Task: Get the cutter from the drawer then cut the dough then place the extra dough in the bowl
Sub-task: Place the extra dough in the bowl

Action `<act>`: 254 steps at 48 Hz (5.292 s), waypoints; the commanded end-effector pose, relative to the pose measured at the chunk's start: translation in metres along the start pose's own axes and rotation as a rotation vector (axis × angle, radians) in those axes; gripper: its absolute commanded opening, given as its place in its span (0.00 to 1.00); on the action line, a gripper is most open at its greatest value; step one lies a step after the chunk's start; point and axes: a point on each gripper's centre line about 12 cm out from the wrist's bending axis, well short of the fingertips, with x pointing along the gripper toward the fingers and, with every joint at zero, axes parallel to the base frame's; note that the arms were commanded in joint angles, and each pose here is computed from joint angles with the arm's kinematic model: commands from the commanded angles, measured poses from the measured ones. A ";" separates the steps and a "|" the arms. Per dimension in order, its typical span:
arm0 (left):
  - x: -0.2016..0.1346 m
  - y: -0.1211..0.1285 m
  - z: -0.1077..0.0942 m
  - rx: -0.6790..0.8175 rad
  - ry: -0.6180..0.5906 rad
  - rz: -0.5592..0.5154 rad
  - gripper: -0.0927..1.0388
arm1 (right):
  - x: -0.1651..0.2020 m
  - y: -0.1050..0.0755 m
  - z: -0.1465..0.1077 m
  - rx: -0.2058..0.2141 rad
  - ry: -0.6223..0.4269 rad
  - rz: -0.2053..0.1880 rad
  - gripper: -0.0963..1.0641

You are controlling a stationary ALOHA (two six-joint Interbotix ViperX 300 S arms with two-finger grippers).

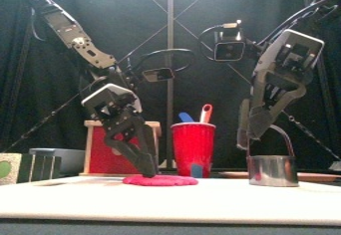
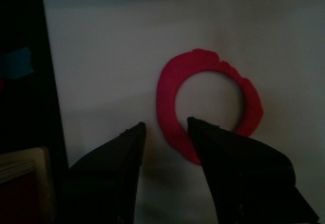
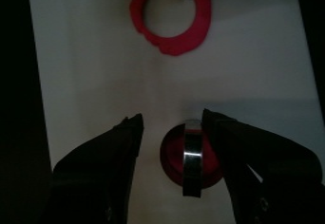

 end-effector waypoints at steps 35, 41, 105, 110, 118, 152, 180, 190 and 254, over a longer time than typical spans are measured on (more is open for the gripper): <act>0.005 -0.005 0.005 0.032 0.044 -0.035 0.56 | -0.001 0.003 0.007 0.012 -0.021 0.009 0.83; 0.005 -0.004 0.005 0.036 0.047 -0.035 0.53 | -0.001 0.002 0.007 0.014 -0.021 0.008 0.83; -0.257 0.055 -0.048 -0.142 -0.603 0.397 0.52 | 0.005 0.001 0.002 0.007 0.002 0.001 0.83; -0.265 0.060 -0.065 -0.185 -0.596 0.444 0.52 | 0.007 0.001 0.001 0.008 0.008 0.000 0.83; -0.262 0.067 -0.087 -0.244 -0.494 0.461 0.52 | 0.008 0.001 0.000 0.009 0.011 -0.001 0.83; -0.236 0.070 -0.143 -0.300 -0.250 0.486 0.52 | -0.009 0.032 0.039 -0.031 -0.099 0.069 0.83; -0.220 0.091 -0.154 -0.426 -0.270 0.556 0.54 | -0.030 0.041 0.057 -0.042 -0.179 0.102 0.83; -0.216 0.092 -0.153 -0.439 -0.264 0.547 0.64 | -0.030 0.041 0.055 -0.034 -0.174 0.103 0.83; -0.214 0.091 -0.156 -0.802 -0.409 0.492 0.88 | -0.021 0.039 0.049 -0.032 -0.151 0.097 0.83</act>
